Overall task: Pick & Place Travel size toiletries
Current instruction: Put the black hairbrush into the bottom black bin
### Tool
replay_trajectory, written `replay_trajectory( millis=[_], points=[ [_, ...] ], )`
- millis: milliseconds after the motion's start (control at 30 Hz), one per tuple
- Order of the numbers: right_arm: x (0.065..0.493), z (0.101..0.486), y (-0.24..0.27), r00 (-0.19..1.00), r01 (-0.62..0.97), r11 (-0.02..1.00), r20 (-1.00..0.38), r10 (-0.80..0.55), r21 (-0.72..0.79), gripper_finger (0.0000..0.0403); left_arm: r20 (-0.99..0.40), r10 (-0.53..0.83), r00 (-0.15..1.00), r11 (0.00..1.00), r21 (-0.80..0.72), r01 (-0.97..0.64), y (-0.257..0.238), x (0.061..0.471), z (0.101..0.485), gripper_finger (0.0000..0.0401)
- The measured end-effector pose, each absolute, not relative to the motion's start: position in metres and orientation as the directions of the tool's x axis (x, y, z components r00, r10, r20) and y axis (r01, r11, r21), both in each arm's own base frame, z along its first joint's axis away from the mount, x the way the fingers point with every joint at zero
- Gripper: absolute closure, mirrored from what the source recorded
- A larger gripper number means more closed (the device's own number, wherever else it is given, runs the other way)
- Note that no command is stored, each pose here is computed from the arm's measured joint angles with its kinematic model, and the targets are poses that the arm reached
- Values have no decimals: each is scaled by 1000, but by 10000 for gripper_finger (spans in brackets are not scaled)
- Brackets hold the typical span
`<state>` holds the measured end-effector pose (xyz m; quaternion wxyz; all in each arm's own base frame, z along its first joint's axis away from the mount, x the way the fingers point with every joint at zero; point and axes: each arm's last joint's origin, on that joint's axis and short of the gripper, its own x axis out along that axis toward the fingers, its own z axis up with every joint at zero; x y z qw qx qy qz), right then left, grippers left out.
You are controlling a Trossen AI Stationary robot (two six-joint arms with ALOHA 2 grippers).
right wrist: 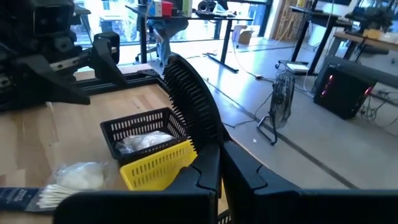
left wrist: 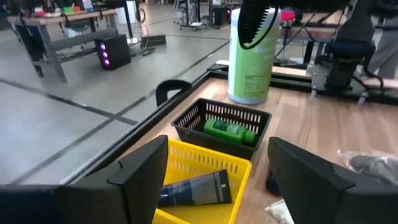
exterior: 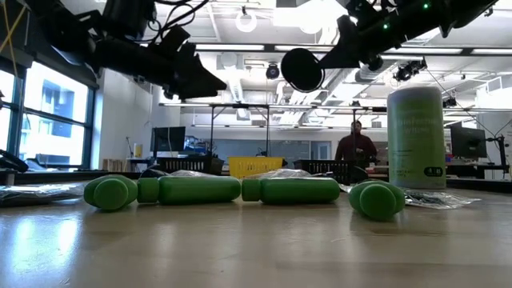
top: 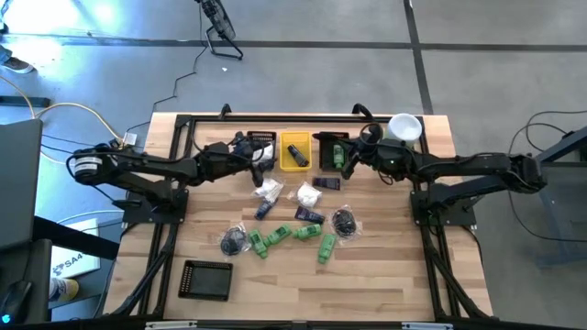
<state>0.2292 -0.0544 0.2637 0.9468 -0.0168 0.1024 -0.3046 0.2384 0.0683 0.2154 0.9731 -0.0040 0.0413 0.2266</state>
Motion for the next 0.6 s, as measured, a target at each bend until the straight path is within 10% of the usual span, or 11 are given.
replay_trajectory(
  millis=[600],
  points=[
    [242,257,-82,868,466,878,-133,-478,-109,400,-23,434,901,894,-111,-433,68,239,221,130]
  ],
)
